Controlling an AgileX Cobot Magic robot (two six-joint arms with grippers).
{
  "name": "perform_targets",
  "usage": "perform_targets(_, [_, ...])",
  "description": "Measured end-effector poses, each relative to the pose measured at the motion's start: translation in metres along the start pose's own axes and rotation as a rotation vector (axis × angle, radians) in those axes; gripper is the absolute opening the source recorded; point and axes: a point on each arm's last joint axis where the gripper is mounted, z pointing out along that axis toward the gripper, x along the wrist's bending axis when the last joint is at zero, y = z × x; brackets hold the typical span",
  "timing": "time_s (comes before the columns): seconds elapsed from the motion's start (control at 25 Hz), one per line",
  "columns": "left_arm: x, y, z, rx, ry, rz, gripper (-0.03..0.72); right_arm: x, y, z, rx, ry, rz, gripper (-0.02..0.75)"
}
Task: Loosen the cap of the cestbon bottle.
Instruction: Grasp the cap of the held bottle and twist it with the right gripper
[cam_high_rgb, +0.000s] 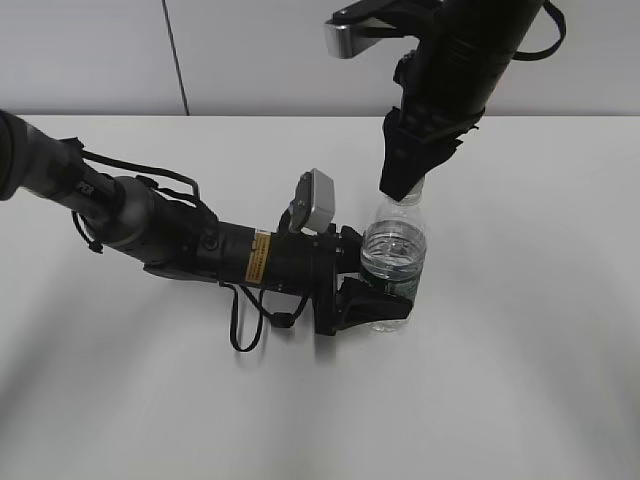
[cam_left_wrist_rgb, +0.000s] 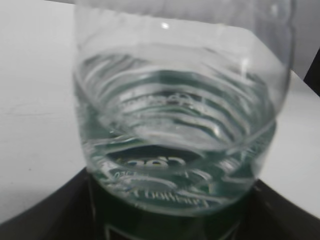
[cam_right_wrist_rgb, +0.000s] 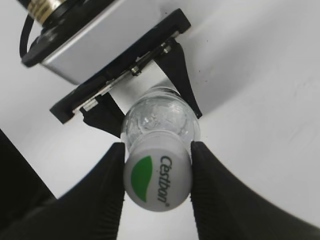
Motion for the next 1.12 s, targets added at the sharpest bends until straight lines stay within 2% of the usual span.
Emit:
perform_targets(0.08, [0.000, 0.000, 0.000, 0.001, -0.001, 0.003, 0.531, 0.000, 0.000, 0.000, -0.003, 0.002, -0.181, 0.306])
perform_targets(0.16, [0.000, 0.000, 0.000, 0.001, -0.001, 0.004, 0.531, 0.001, 0.000, 0.000, -0.006, 0.005, -0.269, 0.305])
perform_targets(0.36, [0.000, 0.000, 0.000, 0.001, -0.002, 0.005, 0.531, 0.001, 0.000, 0.000, -0.005, 0.006, -0.247, 0.320])
perform_targets(0.4, [0.000, 0.000, 0.000, 0.001, -0.002, 0.005, 0.531, 0.001, 0.000, 0.000, -0.004, 0.006, -0.231, 0.348])
perform_targets(0.52, [0.000, 0.000, 0.000, 0.001, -0.002, 0.005, 0.531, 0.001, 0.001, 0.000, -0.007, 0.009, -0.174, 0.526])
perform_targets(0.6, [0.000, 0.000, 0.000, 0.001, -0.002, 0.005, 0.531, 0.002, 0.001, 0.000, -0.012, 0.015, -0.127, 0.604])
perform_targets(0.72, [0.000, 0.000, 0.000, 0.001, -0.002, 0.005, 0.531, 0.002, 0.001, 0.000, -0.016, 0.023, -0.027, 0.643])
perform_targets(0.96, [0.000, 0.000, 0.000, 0.001, -0.002, 0.005, 0.531, 0.006, 0.001, -0.011, -0.037, 0.018, 0.340, 0.651])
perform_targets(1.12, [0.000, 0.000, 0.000, 0.001, -0.002, 0.005, 0.531, 0.008, 0.000, -0.020, -0.055, 0.020, 0.621, 0.624])
